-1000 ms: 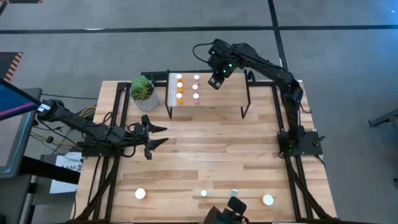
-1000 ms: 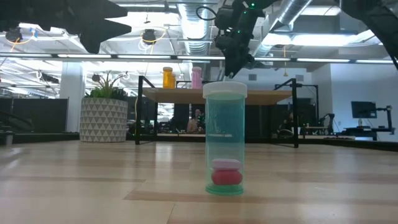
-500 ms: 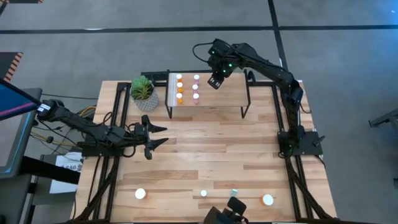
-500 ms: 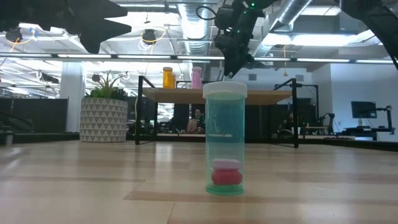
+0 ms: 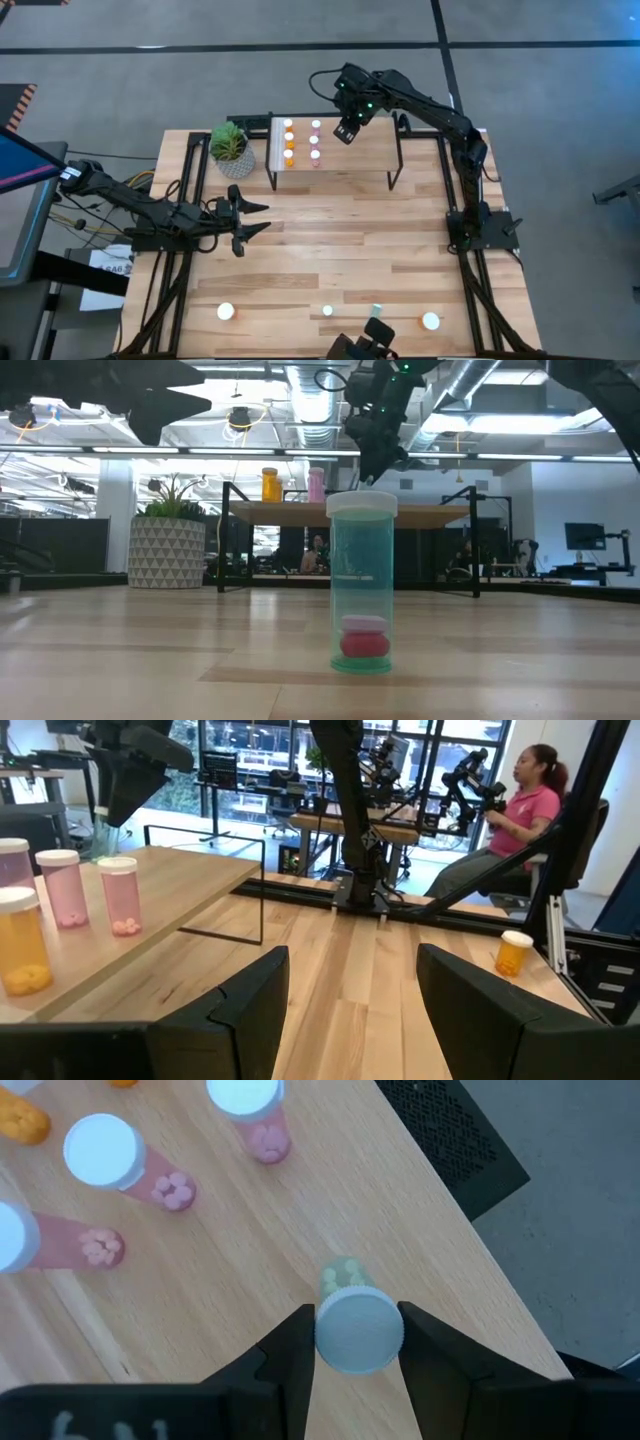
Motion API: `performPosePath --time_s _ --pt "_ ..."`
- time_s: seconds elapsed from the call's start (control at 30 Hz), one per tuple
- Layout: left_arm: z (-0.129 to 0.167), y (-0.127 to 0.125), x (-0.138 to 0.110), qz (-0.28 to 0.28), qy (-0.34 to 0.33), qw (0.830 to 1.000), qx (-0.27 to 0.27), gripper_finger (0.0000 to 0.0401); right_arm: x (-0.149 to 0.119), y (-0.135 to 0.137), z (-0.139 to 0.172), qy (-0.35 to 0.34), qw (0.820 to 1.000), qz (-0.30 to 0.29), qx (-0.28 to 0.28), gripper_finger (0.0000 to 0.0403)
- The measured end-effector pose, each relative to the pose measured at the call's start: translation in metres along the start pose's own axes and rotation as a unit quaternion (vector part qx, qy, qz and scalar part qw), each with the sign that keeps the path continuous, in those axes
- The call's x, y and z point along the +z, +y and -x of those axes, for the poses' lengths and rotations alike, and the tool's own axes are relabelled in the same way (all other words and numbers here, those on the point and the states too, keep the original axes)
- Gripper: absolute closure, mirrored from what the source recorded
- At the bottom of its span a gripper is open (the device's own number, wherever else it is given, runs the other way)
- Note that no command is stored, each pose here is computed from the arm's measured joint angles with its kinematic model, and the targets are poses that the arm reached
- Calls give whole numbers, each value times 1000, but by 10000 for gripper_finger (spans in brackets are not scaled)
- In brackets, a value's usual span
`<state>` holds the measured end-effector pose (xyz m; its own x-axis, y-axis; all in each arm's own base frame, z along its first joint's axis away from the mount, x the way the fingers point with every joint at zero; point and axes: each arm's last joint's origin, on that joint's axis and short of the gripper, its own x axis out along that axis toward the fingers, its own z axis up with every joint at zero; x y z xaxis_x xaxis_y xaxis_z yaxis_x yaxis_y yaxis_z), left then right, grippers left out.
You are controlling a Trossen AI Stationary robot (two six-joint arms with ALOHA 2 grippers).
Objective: Pick and place medicine bottles onto shelf by color
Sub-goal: Put the top green pill bottle on the shelf
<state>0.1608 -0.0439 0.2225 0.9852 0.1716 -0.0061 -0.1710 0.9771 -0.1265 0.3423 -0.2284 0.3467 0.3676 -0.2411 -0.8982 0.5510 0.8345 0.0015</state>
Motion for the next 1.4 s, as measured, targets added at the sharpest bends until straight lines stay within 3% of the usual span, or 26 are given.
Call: performPosePath --time_s 0.97,1.23,1.4 --pt "0 0 0 2 0 1000 0 193 0 17 0 0 999 37 -21 246" --pt "0 0 0 1 0 1000 0 193 3 -2 0 -15 999 -44 -7 246" --pt "0 0 0 1 0 1000 1 193 0 -11 0 -1 998 -60 5 246"
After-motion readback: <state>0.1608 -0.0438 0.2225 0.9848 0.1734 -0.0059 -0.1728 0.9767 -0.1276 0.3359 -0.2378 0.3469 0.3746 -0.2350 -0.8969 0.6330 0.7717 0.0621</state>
